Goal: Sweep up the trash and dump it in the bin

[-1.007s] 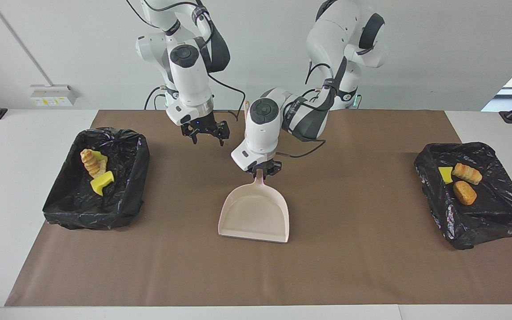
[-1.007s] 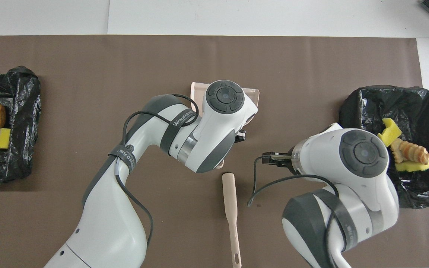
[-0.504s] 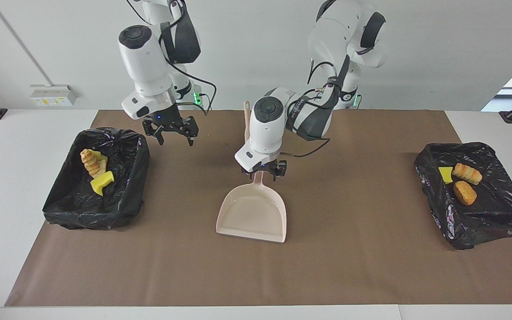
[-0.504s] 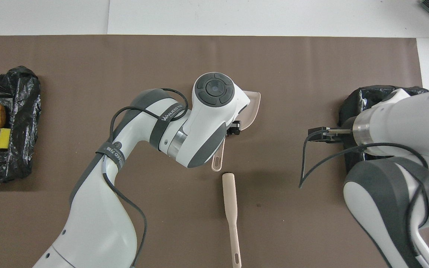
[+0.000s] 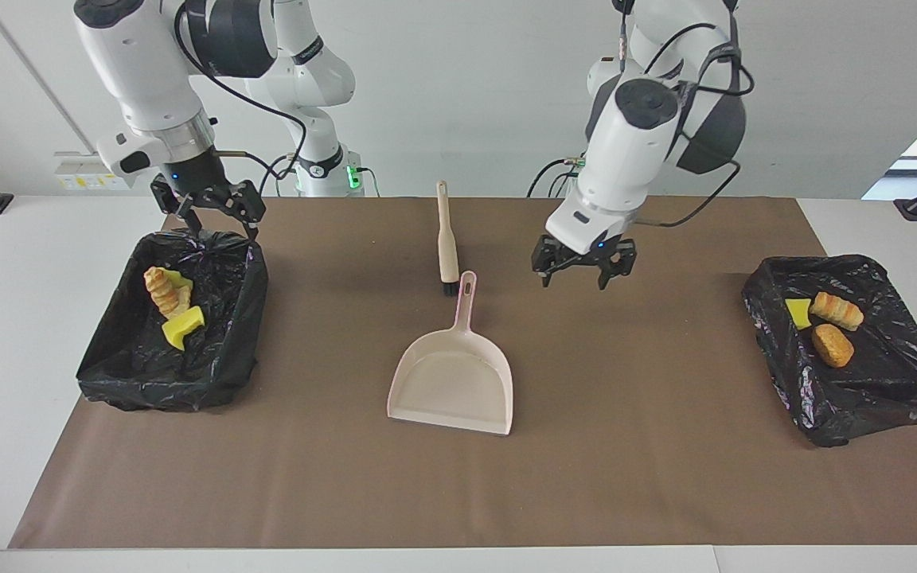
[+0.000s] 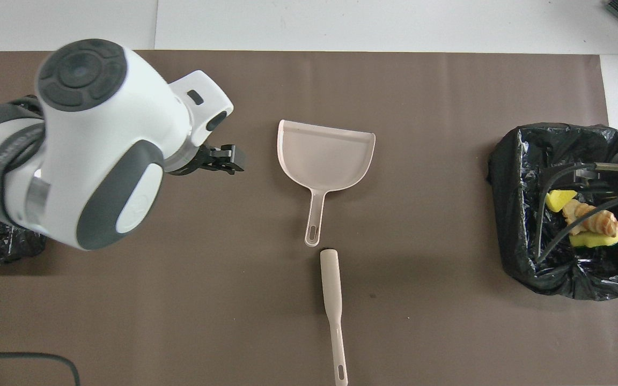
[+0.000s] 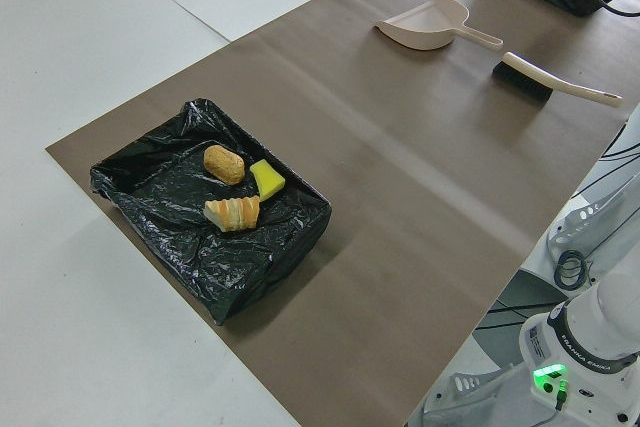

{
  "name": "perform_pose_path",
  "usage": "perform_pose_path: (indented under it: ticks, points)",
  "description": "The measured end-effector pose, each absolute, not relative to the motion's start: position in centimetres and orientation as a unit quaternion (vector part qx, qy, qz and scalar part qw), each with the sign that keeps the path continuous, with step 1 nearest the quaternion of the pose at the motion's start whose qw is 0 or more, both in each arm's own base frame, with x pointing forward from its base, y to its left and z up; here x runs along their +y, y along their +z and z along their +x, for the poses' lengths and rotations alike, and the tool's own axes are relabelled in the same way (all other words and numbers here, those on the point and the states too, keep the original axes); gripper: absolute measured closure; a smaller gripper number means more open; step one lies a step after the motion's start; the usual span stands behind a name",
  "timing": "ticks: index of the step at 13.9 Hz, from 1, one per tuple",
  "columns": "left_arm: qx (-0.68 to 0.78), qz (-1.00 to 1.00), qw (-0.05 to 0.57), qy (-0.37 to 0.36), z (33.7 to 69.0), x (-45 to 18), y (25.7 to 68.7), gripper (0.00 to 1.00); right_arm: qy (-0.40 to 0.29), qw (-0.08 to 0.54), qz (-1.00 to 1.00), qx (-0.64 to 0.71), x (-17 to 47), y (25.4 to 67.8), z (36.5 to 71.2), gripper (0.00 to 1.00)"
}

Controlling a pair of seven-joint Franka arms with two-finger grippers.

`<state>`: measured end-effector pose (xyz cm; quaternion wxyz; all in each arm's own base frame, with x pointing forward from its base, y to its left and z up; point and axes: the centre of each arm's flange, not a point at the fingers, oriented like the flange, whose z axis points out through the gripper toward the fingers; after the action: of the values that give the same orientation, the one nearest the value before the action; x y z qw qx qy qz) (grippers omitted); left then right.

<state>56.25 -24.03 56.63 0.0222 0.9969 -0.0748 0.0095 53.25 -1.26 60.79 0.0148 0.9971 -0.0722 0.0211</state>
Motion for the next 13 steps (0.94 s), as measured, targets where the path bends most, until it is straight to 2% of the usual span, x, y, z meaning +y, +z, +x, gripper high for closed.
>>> perform_pose_path:
  ticks: [3, 6, 9, 13]
  points:
    - [-0.112, 0.993, 0.021, 0.019, 54.1, -16.0, 63.0, 0.00, 0.009, 0.018, 0.997, -0.073, -3.5, 65.2, 51.9, 0.00]
    - [-0.133, 0.991, 0.003, 0.017, 51.7, -10.2, 67.0, 0.00, 0.009, 0.015, 0.998, -0.064, -5.7, 66.3, 51.2, 0.00]
    - [-0.125, 0.992, 0.000, 0.009, 50.8, -8.1, 69.1, 0.00, 0.008, 0.015, 0.998, -0.061, -5.3, 66.2, 51.2, 0.00]
    - [-0.121, 0.993, -0.002, -0.012, 51.7, -7.8, 70.0, 0.00, 0.008, 0.015, 0.998, -0.059, -5.1, 66.2, 51.2, 0.00]
